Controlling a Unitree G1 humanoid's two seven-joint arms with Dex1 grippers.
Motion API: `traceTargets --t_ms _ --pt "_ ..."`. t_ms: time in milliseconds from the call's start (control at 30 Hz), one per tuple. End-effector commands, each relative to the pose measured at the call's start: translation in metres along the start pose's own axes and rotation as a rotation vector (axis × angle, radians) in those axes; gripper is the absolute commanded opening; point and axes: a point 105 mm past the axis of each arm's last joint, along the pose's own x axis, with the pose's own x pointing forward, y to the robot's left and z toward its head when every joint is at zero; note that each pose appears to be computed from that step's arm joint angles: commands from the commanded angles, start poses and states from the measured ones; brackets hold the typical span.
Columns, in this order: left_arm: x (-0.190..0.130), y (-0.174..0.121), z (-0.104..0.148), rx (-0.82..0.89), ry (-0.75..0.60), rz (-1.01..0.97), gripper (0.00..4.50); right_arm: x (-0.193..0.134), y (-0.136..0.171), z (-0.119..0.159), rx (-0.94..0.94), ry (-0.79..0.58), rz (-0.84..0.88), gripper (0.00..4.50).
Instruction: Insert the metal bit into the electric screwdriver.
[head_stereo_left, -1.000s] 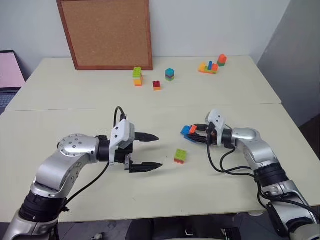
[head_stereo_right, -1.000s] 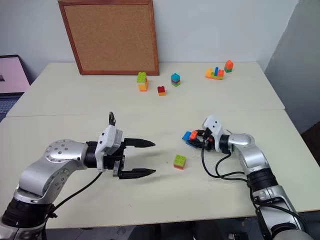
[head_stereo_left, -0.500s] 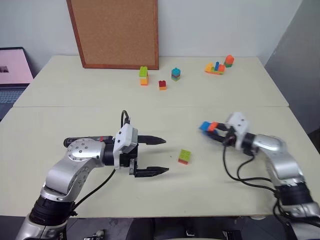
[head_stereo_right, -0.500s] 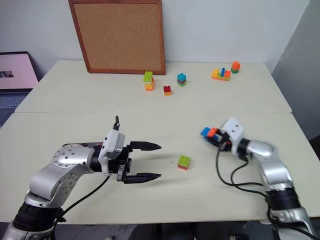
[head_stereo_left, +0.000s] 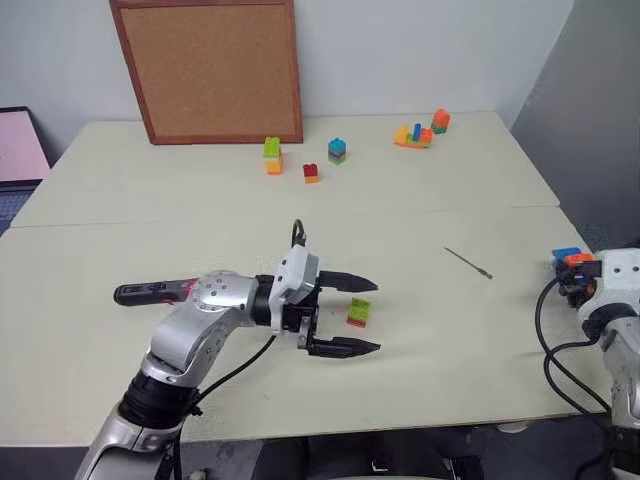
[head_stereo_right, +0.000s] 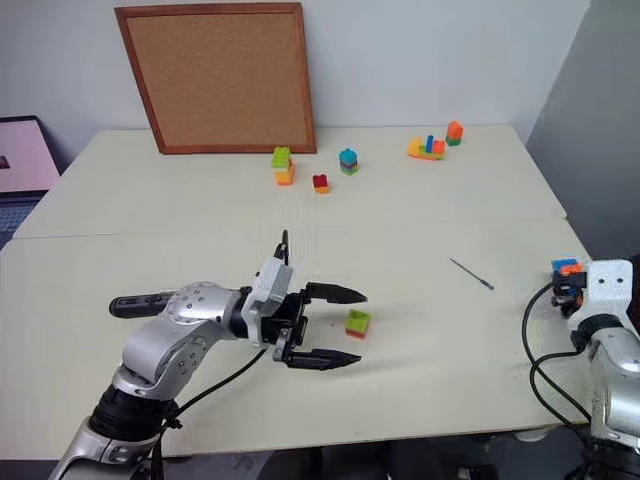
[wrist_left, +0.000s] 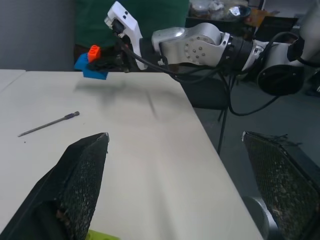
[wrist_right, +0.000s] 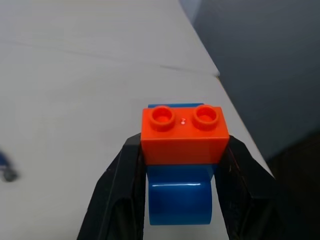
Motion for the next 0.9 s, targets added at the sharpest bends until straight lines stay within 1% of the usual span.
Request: traceTargets --t_ms 33,100,233,300,333,367,433,533,567,600,633,667,767,833,900 --pt "-0.001 0.002 0.002 0.048 0.017 -0.007 4.5 0.001 -0.004 0.007 0.096 -0.024 -0.002 1.5" --pt "-0.002 0.003 0.001 0.053 0.024 -0.005 4.5 0.0 -0.008 0.007 0.129 -0.029 -0.019 2.2" --pt "-0.004 0.003 0.0 0.048 0.037 -0.004 4.5 -0.005 -0.012 0.016 0.165 -0.068 -0.032 3.16" --pt "-0.007 0.003 0.0 0.046 0.043 0.008 4.5 -0.012 -0.017 0.026 0.172 -0.114 -0.041 3.64" --pt "-0.01 0.005 -0.001 0.049 0.051 0.023 4.5 -0.016 -0.02 0.032 0.153 -0.137 -0.041 3.8" --pt "-0.013 0.006 -0.001 0.048 0.06 0.037 4.5 -0.02 -0.021 0.037 0.134 -0.157 -0.035 4.06" --pt "-0.021 0.009 -0.001 0.04 0.076 0.074 4.5 -0.028 -0.022 0.048 0.095 -0.198 -0.007 4.45" --pt "-0.031 0.011 -0.001 0.038 0.097 0.107 4.5 -0.035 -0.019 0.061 0.047 -0.239 0.038 4.48" --pt "-0.044 0.011 -0.006 0.045 0.145 0.136 4.5 -0.042 -0.001 0.079 -0.017 -0.285 0.167 4.48" --pt "-0.055 0.012 -0.011 0.05 0.189 0.157 4.5 -0.049 0.02 0.089 -0.067 -0.303 0.293 4.48" --pt "-0.069 0.01 -0.017 0.05 0.25 0.171 4.5 -0.059 0.054 0.095 -0.141 -0.292 0.487 4.48" --pt "-0.078 0.01 -0.02 0.049 0.29 0.178 4.5 -0.067 0.077 0.094 -0.186 -0.273 0.615 4.48" --pt "-0.1 0.005 -0.031 0.057 0.412 0.162 4.5 -0.087 0.134 0.079 -0.287 -0.183 0.927 4.48" --pt "-0.108 0.006 -0.033 0.071 0.44 0.175 4.5 -0.097 0.163 0.071 -0.318 -0.15 1.077 4.48" --pt "-0.109 0.008 -0.031 0.07 0.43 0.19 4.5 -0.101 0.189 0.065 -0.316 -0.136 1.181 4.48"
